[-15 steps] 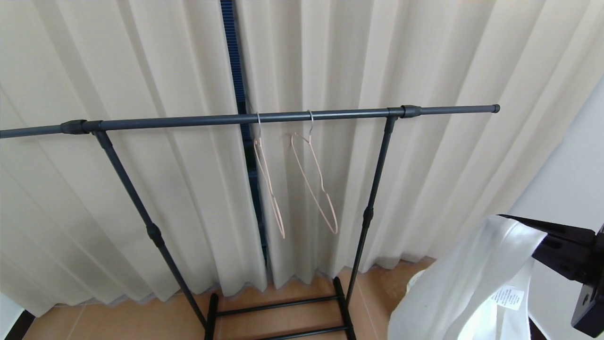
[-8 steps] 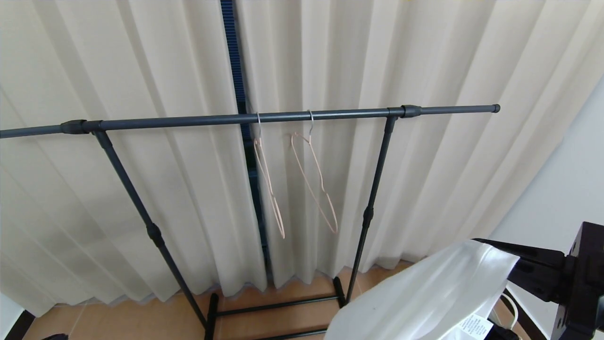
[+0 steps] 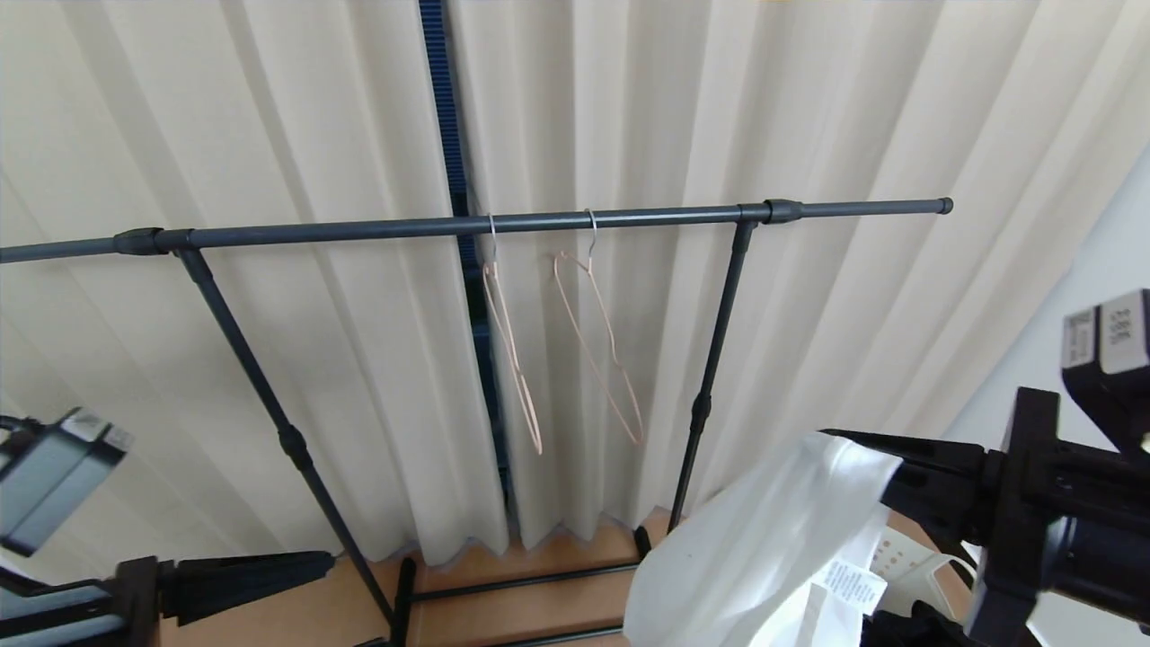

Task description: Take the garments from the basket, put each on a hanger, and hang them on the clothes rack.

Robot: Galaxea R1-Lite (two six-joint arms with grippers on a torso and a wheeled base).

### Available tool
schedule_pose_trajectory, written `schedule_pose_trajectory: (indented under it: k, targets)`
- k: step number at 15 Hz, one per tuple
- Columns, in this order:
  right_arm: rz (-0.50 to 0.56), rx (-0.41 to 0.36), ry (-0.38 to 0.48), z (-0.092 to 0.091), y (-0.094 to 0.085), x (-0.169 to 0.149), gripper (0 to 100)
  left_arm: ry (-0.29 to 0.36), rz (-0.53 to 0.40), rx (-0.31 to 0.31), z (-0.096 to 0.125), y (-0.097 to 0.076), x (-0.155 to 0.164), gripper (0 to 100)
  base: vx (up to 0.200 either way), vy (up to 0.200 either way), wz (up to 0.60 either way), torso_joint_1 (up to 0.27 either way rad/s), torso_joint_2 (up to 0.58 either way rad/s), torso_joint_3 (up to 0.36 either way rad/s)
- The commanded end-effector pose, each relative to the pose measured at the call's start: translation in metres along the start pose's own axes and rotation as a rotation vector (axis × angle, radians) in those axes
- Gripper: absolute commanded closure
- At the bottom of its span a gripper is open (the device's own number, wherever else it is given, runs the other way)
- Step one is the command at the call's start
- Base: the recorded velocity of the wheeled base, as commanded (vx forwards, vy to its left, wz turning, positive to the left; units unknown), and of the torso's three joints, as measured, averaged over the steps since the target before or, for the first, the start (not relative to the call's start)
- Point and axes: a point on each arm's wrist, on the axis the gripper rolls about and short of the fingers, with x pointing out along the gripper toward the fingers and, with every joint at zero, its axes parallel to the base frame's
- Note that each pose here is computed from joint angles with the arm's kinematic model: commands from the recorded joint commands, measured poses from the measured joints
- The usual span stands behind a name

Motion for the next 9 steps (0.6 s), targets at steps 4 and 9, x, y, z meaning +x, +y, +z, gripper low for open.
schedule_pose_trajectory:
  k: [4, 9]
  targets:
    - [-0.03, 0.15, 0.037, 0.01, -0.004, 0.075, 100, 0.135, 0.032, -0.012, 0.001, 0.004, 0.045, 0, 0.0, 0.0, 0.0, 0.0, 0.0, 0.0]
    - [-0.169, 0.262, -0.021, 0.003, -0.012, 0.106, 100, 0.193, 0.026, -0.004, 0.007, 0.001, 0.073, 0, 0.0, 0.0, 0.0, 0.0, 0.0, 0.0]
